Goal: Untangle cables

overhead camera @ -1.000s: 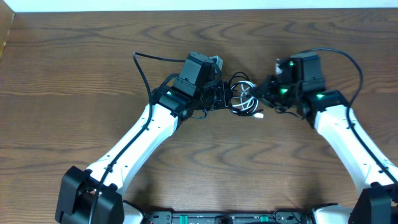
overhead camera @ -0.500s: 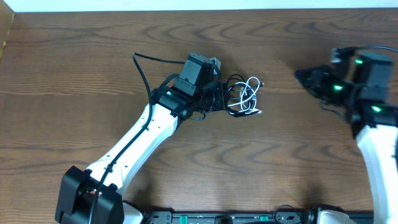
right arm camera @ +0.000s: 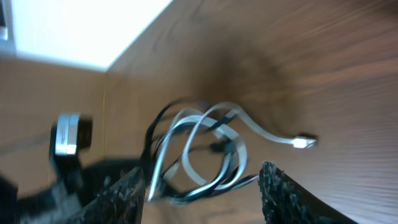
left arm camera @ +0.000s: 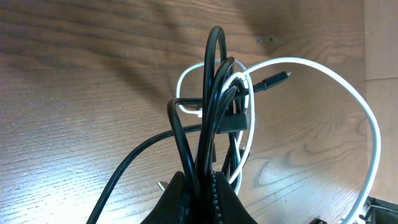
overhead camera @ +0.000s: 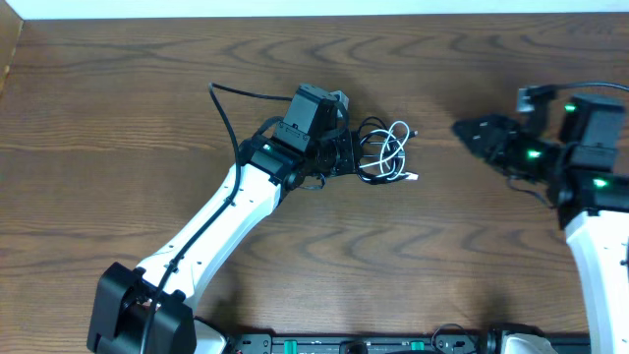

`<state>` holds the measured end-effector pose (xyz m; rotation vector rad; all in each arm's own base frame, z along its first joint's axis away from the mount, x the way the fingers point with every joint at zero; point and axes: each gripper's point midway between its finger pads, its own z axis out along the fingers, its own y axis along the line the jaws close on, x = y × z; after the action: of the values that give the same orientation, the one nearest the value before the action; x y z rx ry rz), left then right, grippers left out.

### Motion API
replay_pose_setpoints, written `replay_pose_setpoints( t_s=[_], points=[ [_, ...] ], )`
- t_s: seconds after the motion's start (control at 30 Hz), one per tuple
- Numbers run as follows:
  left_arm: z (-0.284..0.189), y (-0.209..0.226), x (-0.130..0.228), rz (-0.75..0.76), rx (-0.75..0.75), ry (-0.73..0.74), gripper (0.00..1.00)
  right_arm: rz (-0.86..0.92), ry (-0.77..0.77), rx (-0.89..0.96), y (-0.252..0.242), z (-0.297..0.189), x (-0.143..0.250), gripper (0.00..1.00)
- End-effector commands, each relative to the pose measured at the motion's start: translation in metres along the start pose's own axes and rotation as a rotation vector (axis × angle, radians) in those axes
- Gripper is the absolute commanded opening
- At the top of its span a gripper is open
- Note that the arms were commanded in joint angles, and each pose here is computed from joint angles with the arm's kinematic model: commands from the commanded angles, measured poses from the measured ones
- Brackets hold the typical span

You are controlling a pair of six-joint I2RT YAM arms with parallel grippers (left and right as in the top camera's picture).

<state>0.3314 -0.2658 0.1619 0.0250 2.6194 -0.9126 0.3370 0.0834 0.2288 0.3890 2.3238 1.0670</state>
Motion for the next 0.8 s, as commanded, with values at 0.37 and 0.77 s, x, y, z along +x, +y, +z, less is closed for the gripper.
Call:
replay_pose_setpoints(
  t_s=[0.37, 0.77],
  points=[
    [-0.003, -0.026, 0.012, -0.164, 0.139, 0.094, 0.11, -0.042, 0.156, 0.027, 0.032, 0.084, 0.052, 0.24],
    [-0.004, -0.034, 0.012, -0.155, 0.18, 0.104, 0.17, -0.002, 0.101, -0.174, 0.059, 0.076, 0.016, 0.01]
  ],
)
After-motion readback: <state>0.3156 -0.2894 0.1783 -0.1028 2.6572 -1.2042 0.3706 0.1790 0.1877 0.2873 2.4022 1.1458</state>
